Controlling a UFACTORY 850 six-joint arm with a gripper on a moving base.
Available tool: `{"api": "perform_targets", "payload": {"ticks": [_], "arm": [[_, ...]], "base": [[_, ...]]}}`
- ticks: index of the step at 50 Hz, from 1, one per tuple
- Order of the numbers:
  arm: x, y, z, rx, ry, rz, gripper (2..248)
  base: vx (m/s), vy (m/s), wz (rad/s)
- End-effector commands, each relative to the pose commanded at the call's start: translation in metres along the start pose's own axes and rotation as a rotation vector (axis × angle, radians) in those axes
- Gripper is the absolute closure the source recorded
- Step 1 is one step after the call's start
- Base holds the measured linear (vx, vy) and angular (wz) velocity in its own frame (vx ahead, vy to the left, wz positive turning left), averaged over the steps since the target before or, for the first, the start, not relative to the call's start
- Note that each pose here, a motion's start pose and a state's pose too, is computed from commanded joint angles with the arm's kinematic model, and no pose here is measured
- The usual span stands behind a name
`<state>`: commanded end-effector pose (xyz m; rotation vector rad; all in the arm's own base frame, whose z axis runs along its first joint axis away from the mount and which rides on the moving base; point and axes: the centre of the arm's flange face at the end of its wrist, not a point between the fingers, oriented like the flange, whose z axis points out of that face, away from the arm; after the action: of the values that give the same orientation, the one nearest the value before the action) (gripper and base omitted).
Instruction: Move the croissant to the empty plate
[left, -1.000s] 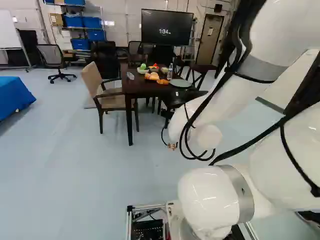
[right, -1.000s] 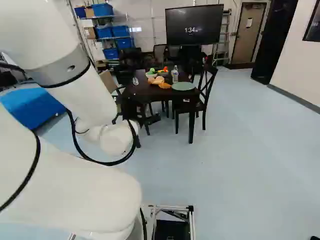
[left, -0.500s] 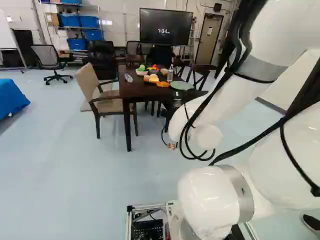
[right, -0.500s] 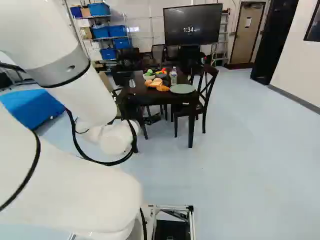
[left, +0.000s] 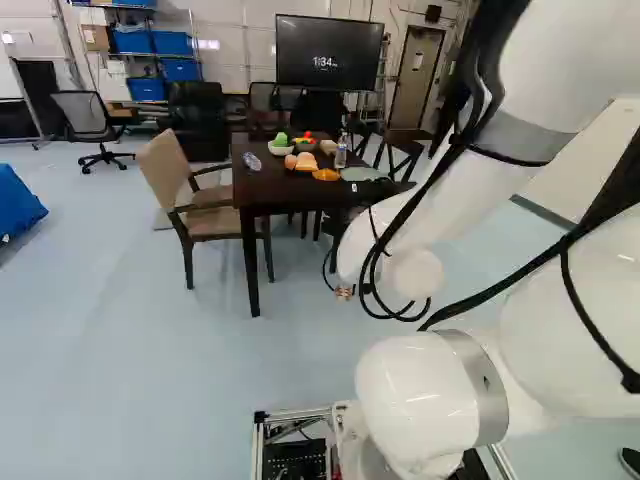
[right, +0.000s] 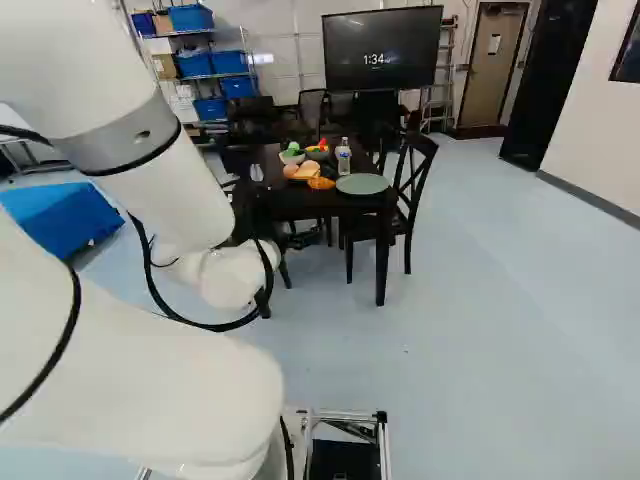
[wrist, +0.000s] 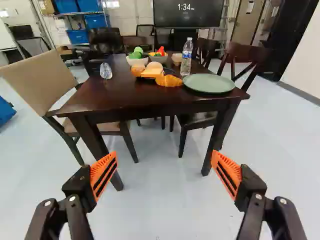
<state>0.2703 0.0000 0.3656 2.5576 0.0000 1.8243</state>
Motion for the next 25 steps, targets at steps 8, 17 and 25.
{"api": "perform_targets", "payload": {"ticks": [8, 17, 25], "arm": [[0.0, 0.0, 0.0, 0.0, 0.0, 0.0, 3], [0.0, 0.0, 0.0, 0.0, 0.0, 0.0, 3], [0.0, 0.0, 0.0, 0.0, 0.0, 0.0, 3]], "base": [[0.162, -0.002, -0.023], [0.164, -0.001, -0.028], [0.163, -0.003, -0.028]]}}
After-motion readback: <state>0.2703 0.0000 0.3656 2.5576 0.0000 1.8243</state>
